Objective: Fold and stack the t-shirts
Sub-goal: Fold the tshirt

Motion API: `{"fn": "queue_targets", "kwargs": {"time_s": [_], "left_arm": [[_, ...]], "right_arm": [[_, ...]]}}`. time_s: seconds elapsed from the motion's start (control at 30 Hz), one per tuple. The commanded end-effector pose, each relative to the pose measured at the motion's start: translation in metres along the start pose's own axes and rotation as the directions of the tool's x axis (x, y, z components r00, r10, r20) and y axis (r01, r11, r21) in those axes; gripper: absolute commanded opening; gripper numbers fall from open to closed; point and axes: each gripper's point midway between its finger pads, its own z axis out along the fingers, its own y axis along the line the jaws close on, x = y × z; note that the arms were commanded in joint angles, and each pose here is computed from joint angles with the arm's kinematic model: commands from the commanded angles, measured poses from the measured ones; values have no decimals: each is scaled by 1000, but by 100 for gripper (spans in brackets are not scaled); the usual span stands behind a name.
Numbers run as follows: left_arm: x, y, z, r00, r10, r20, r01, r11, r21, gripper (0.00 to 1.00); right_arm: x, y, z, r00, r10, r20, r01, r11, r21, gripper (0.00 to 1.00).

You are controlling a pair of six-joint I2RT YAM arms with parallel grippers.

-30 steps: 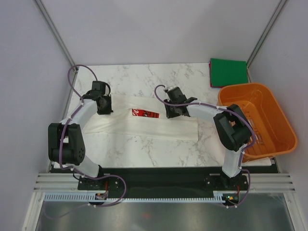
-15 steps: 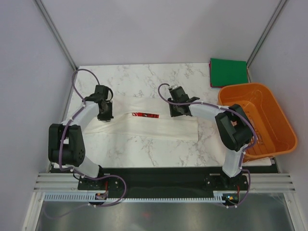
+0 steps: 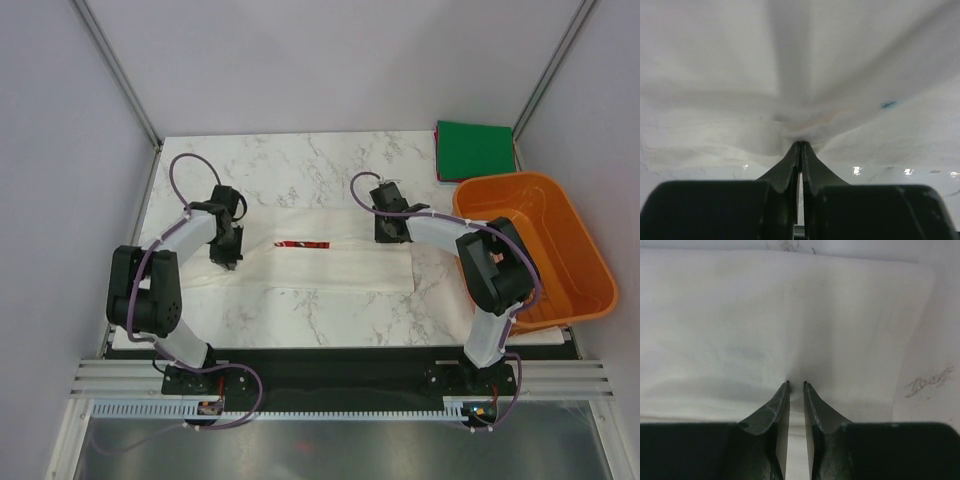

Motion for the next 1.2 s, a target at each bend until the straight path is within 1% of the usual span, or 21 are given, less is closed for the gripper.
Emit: {"fn": "queue_targets", "kwargs": {"time_s": [0.0,0.1,0.17,0.27,0.37,0.4,0.47,0.5,0.53,0.6,0.67,0.77,0.83,0.97,1.0,1.03,1.07,1.17], "left_arm": [[17,-5,5,995,-4,-100,4,1000,2,8],[25,-7,13,989,-6,-149,5,1000,-7,5],[27,-6,13,988,-11,-157,7,1000,-25,4],[26,-1,12,988,-23,-150,14,998,-61,4],[26,2,12,988,-32,-152,19,996,-82,11],[25,3,12,988,-35,-149,22,996,-85,18],[24,4,10,989,-46,-141,32,995,-94,26],[24,5,6,989,-50,-136,37,994,-100,34],[23,7,4,990,-54,-128,40,993,-110,38],[14,11,-3,994,-63,-93,51,990,-130,43],[6,11,-10,995,-70,-65,61,990,-130,47],[-5,8,-16,995,-92,-28,88,989,-118,50],[-12,9,-18,994,-111,-8,110,986,-122,50],[-32,8,-23,989,-141,39,145,983,-116,51],[-36,6,-24,987,-153,45,157,982,-102,52],[-55,6,-31,978,-192,83,197,979,-56,53],[-55,3,-30,978,-196,75,199,979,-43,53],[-72,3,-37,966,-239,100,239,971,11,54]], "right_arm": [[-3,-28,-10,997,68,22,-69,994,80,23],[10,-37,-6,997,83,-4,-82,991,103,20],[15,-41,-6,996,87,-13,-85,990,116,18],[7,-46,-15,995,94,13,-95,987,130,18],[-11,-50,-31,993,102,64,-110,985,132,18],[-17,-50,-38,992,98,79,-107,986,125,18],[-27,-50,-45,990,96,99,-108,987,118,17],[-26,-50,-47,991,93,92,-103,988,115,17],[-24,-49,-47,992,94,86,-103,989,109,17],[-19,-49,-47,993,97,74,-104,989,101,16],[-8,-55,-42,994,91,58,-98,987,125,15],[7,-62,-34,996,85,33,-89,984,154,14],[14,-66,-30,996,84,28,-88,981,173,13],[17,-74,-27,996,79,29,-84,975,208,12],[19,-75,-28,997,77,28,-81,974,210,12],[21,-75,-27,996,81,23,-84,975,207,11],[21,-75,-27,996,81,23,-84,975,207,11],[22,-78,-24,997,75,18,-77,972,222,11]]}}
